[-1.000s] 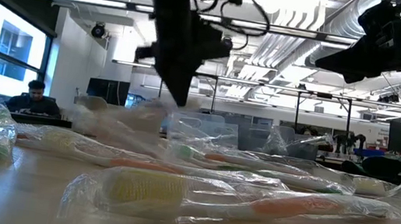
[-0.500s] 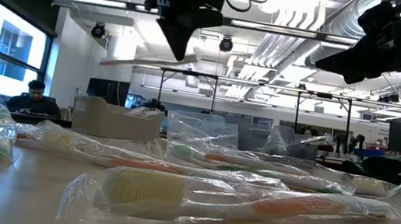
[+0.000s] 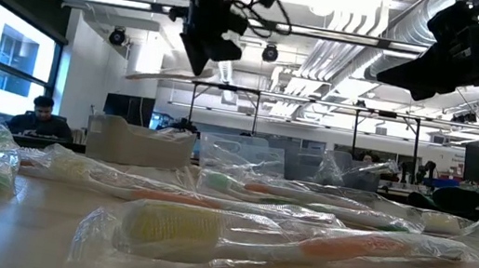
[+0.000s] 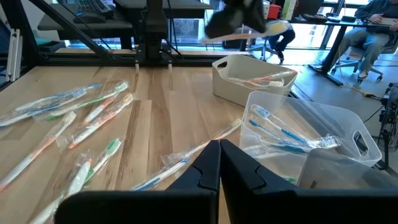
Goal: Pick & Place Toothbrushes
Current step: Put the orange toothbrush into the white bin
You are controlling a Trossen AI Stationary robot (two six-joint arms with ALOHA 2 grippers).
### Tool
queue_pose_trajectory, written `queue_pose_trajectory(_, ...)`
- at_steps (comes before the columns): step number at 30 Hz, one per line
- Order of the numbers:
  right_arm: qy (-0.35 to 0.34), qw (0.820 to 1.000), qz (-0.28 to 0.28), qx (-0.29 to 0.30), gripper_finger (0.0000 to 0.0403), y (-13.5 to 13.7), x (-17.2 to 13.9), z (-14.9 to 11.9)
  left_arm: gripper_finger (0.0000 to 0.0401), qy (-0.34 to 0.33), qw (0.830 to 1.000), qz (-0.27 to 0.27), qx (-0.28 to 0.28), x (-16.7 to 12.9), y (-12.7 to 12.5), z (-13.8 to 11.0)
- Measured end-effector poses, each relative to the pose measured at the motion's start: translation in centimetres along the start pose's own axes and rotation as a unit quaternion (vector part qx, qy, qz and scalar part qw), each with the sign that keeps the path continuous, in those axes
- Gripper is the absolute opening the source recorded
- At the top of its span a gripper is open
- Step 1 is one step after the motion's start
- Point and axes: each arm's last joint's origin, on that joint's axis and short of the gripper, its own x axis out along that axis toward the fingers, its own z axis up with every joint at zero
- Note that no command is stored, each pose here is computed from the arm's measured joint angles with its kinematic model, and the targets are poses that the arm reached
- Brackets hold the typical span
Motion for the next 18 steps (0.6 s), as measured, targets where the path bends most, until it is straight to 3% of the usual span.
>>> queue_pose_trajectory(8,-0.001,1.000,0.000,0.000,0.0002,0.0,0.0,0.0,0.0000,0.022,0.996,0.033,-0.075,4.8,3.9,1.6)
queue_pose_trajectory(18,0.000,1.000,0.000,-0.001,0.0002,0.0,0.0,0.0,0.0000,0.054,0.992,0.020,-0.116,10.5,5.5,0.9)
